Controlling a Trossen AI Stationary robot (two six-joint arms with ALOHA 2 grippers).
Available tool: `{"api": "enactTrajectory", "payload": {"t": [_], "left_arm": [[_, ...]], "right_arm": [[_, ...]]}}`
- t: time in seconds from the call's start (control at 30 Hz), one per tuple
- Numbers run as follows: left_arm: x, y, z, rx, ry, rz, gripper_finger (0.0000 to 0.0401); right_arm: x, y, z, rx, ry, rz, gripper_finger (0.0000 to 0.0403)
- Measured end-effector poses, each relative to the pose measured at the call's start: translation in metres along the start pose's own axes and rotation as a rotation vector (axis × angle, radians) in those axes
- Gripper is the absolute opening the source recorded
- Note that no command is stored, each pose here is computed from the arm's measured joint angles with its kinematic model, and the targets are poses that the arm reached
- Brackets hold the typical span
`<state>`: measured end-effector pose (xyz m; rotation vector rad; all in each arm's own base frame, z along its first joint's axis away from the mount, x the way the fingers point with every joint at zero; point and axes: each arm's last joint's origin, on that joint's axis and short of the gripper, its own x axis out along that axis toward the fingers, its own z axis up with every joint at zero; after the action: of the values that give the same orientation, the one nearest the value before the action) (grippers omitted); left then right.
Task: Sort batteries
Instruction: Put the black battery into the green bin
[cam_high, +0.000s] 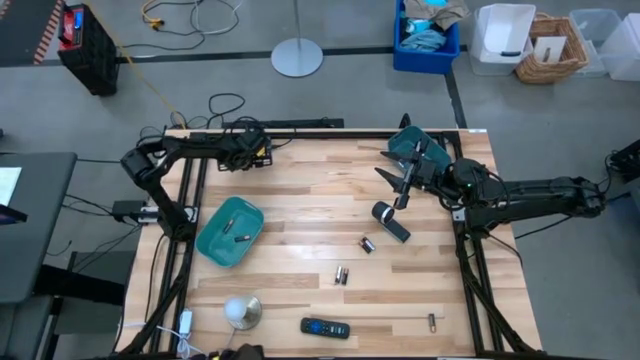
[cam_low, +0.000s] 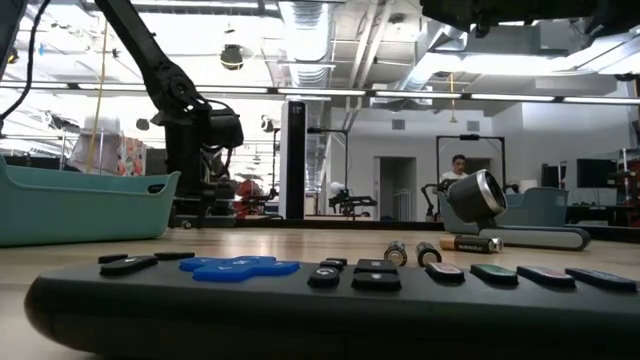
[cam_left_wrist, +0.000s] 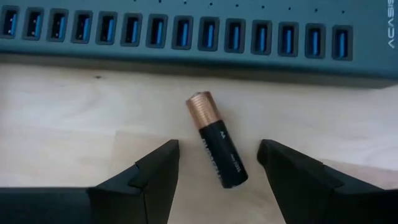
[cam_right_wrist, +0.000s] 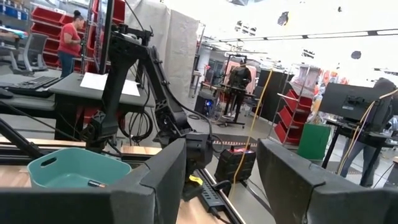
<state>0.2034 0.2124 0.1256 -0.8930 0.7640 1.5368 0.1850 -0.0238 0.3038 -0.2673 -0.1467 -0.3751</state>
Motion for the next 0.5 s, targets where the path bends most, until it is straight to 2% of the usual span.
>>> {"api": "enactTrajectory", "payload": {"t": [0.3, 0.5], "left_arm": [[0.009, -0.0021, -0.0017, -0.005, -0.027, 0.027, 0.0222], [0.0092, -0.0011, -0.0039, 0.014, -0.007, 0.038, 0.0186]], "right_arm": [[0.0, 0.0003, -0.001, -0.001, 0.011, 0.003, 0.0214], [0.0, 0.0003, -0.0009, -0.004, 0.01, 0.003, 0.0214]]}}
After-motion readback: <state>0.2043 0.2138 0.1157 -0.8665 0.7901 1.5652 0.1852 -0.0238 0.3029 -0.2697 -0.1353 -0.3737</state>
